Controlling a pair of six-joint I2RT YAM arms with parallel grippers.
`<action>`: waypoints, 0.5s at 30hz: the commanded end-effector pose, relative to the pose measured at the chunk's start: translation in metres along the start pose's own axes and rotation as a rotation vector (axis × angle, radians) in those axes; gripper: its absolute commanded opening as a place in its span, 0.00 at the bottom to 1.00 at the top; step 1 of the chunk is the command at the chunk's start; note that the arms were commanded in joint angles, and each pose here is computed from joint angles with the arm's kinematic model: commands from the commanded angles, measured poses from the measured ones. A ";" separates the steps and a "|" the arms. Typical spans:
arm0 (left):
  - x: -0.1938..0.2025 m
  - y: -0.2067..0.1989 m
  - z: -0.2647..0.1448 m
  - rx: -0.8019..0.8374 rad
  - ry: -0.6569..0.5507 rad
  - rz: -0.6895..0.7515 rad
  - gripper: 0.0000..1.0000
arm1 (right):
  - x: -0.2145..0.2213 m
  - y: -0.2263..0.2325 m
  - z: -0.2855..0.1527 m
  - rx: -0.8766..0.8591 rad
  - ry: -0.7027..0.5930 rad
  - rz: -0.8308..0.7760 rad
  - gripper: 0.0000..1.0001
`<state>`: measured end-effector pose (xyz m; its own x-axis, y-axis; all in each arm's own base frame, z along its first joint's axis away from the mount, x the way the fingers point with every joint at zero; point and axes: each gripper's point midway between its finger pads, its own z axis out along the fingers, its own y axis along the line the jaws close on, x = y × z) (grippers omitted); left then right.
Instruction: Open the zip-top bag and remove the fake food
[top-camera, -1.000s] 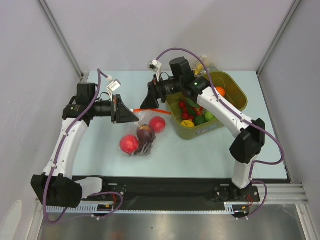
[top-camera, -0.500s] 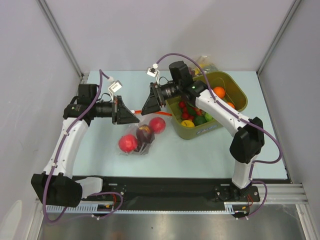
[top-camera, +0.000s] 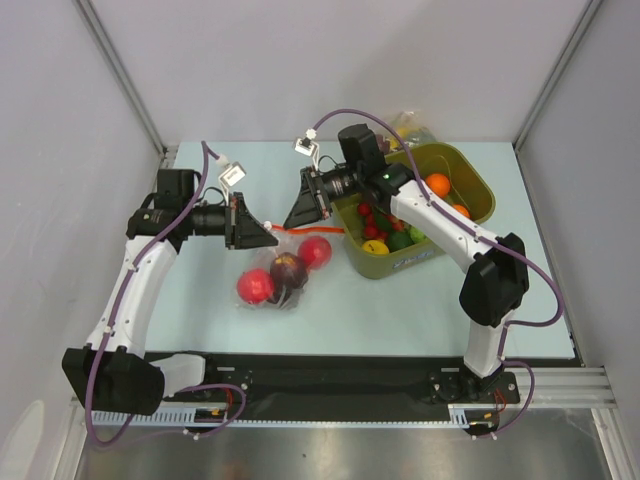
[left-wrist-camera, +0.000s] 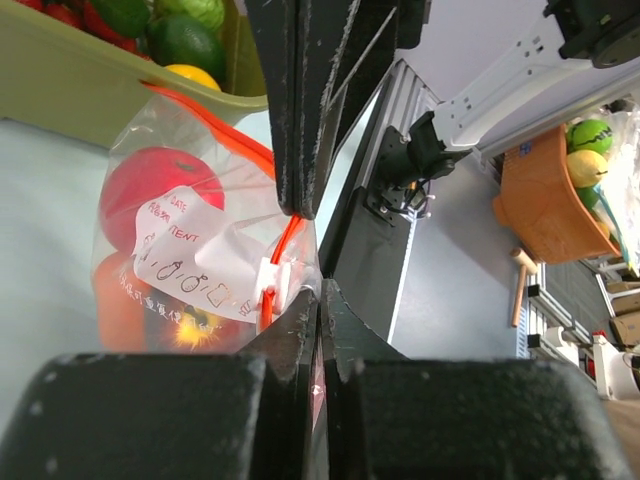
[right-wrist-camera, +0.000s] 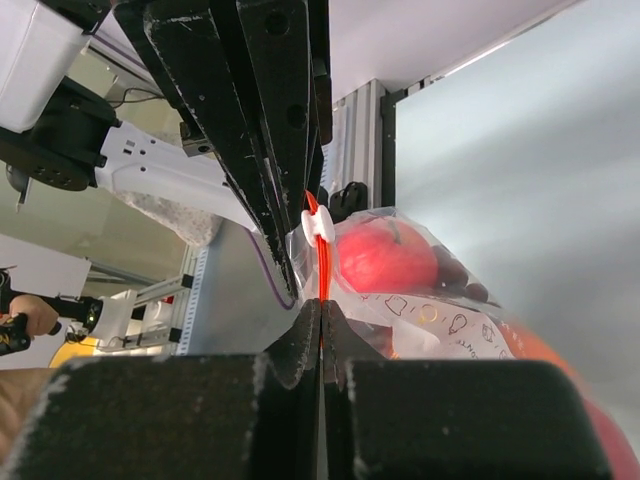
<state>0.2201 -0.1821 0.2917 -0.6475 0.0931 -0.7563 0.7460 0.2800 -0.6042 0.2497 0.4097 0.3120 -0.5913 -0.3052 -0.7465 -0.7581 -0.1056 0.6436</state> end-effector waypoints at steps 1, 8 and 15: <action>-0.005 -0.006 -0.002 -0.009 -0.020 0.096 0.06 | -0.008 0.013 -0.002 -0.009 -0.016 -0.058 0.00; -0.002 -0.005 -0.002 -0.015 -0.017 0.091 0.03 | -0.002 0.011 -0.001 0.005 0.001 -0.060 0.02; -0.005 -0.006 -0.001 -0.001 -0.019 0.092 0.01 | 0.005 0.005 0.005 0.009 0.021 -0.054 0.28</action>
<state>0.2211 -0.1799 0.2845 -0.6516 0.0970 -0.7523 0.7378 0.3116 -0.5988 0.2463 0.4116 0.3037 -0.5773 -0.3230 -0.7499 -0.7702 -0.0895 0.6315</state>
